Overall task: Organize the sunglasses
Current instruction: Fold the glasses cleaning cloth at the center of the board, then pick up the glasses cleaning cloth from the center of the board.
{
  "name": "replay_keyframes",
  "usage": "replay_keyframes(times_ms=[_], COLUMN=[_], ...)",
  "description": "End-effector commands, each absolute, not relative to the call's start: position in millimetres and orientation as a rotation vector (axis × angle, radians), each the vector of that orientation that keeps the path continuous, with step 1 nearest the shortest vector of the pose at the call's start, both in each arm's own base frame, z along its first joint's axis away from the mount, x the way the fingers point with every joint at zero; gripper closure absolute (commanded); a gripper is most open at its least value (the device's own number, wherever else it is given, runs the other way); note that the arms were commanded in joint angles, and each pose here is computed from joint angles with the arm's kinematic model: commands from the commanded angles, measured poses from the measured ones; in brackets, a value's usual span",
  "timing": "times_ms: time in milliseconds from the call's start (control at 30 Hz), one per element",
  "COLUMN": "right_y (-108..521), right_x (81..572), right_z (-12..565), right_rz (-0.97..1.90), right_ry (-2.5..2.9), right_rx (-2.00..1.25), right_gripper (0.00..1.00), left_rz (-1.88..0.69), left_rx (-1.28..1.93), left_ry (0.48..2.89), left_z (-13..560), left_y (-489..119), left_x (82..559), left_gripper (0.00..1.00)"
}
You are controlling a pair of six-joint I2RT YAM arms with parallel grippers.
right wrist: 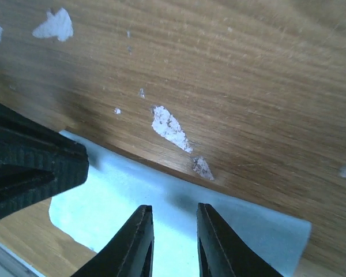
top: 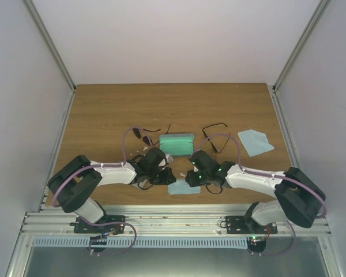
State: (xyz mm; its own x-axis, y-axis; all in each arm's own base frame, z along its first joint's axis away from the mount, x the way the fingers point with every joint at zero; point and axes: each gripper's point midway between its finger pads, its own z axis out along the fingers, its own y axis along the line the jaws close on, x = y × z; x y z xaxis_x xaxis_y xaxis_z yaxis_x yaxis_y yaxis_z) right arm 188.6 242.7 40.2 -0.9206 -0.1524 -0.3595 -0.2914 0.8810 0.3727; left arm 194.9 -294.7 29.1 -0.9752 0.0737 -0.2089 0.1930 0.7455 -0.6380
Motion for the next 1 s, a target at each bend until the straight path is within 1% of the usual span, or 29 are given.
replay_keyframes(times_ms=[0, 167, 333, 433, 533, 633, 700, 833, 900, 967], right_y=[260, 235, 187, 168, 163, 168, 172, 178, 183, 189], right_x=[191, 194, 189, 186, 191, 199, 201, 195, 189, 182], right_z=[36, 13, -1, 1, 16, 38, 48, 49, 44, 38], right_rz=[0.664, 0.469, 0.166, 0.057, 0.029, 0.055, 0.076, 0.074, 0.076, 0.090], right_ry=[2.727, 2.799, 2.849, 2.845, 2.803, 2.749, 2.733, 2.754, 2.773, 2.795], right_rx=[-0.360, -0.231, -0.084, -0.027, -0.010, -0.025, -0.039, -0.078, -0.105, -0.137], right_gripper=[0.78, 0.78, 0.78, 0.78, 0.78, 0.75, 0.72, 0.63, 0.60, 0.59], left_rz=[-0.919, -0.746, -0.632, -0.605, -0.665, -0.752, -0.759, -0.665, -0.617, -0.612], left_rx=[0.155, 0.090, 0.055, 0.046, 0.083, 0.140, 0.145, 0.066, 0.014, -0.016], left_ry=[2.799, 2.856, 2.884, 2.881, 2.853, 2.812, 2.799, 2.822, 2.839, 2.850], left_z=[19, 4, -3, 0, 12, 32, 42, 45, 43, 42], left_y=[-287, -266, -251, -248, -256, -270, -273, -264, -256, -252], left_x=[203, 203, 202, 204, 206, 206, 205, 200, 197, 194], left_gripper=[0.90, 0.90, 0.90, 0.90, 0.90, 0.85, 0.79, 0.65, 0.62, 0.61])
